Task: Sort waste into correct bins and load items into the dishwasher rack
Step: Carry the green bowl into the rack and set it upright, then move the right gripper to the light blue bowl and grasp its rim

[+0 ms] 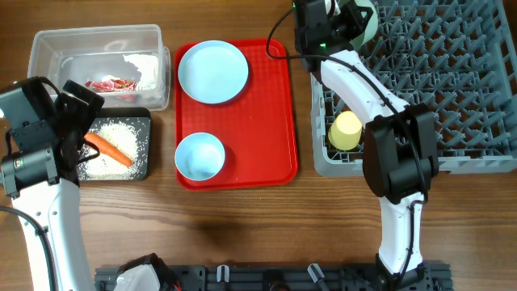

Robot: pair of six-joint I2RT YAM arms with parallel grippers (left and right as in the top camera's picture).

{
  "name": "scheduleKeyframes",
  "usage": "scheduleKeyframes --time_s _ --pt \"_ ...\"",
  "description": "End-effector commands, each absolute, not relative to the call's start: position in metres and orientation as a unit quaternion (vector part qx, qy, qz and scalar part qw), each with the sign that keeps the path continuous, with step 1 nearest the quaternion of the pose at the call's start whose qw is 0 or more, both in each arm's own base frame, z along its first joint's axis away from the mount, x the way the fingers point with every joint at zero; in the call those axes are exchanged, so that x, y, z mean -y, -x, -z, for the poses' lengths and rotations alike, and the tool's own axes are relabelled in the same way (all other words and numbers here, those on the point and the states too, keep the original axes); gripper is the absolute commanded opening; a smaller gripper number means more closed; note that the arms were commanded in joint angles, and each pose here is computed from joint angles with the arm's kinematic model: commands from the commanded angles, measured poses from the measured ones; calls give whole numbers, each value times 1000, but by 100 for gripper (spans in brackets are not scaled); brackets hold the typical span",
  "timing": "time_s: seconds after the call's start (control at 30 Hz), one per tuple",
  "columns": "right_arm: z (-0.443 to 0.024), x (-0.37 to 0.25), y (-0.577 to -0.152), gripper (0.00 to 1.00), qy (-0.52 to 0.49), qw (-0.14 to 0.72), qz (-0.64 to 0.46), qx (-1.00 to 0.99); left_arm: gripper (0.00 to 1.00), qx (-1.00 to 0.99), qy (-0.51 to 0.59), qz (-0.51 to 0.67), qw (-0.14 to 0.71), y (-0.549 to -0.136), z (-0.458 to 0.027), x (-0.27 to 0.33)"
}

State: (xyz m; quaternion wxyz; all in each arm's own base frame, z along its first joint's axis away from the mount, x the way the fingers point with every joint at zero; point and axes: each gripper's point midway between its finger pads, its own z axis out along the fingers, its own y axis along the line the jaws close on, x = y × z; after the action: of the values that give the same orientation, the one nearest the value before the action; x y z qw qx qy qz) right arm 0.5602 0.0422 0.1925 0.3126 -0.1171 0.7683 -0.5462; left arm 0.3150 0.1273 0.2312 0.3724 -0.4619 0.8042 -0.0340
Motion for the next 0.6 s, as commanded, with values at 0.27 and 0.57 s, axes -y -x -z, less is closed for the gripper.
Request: scheduleKeyframes --time_s 0.27,0.57 --pt "-170 -42 -564 4 140 291 553 -768 100 -808 451 38 376 -316 -235 -124" --pt "-170 -33 -566 4 138 287 553 -770 100 -808 451 38 376 -316 -235 -124"
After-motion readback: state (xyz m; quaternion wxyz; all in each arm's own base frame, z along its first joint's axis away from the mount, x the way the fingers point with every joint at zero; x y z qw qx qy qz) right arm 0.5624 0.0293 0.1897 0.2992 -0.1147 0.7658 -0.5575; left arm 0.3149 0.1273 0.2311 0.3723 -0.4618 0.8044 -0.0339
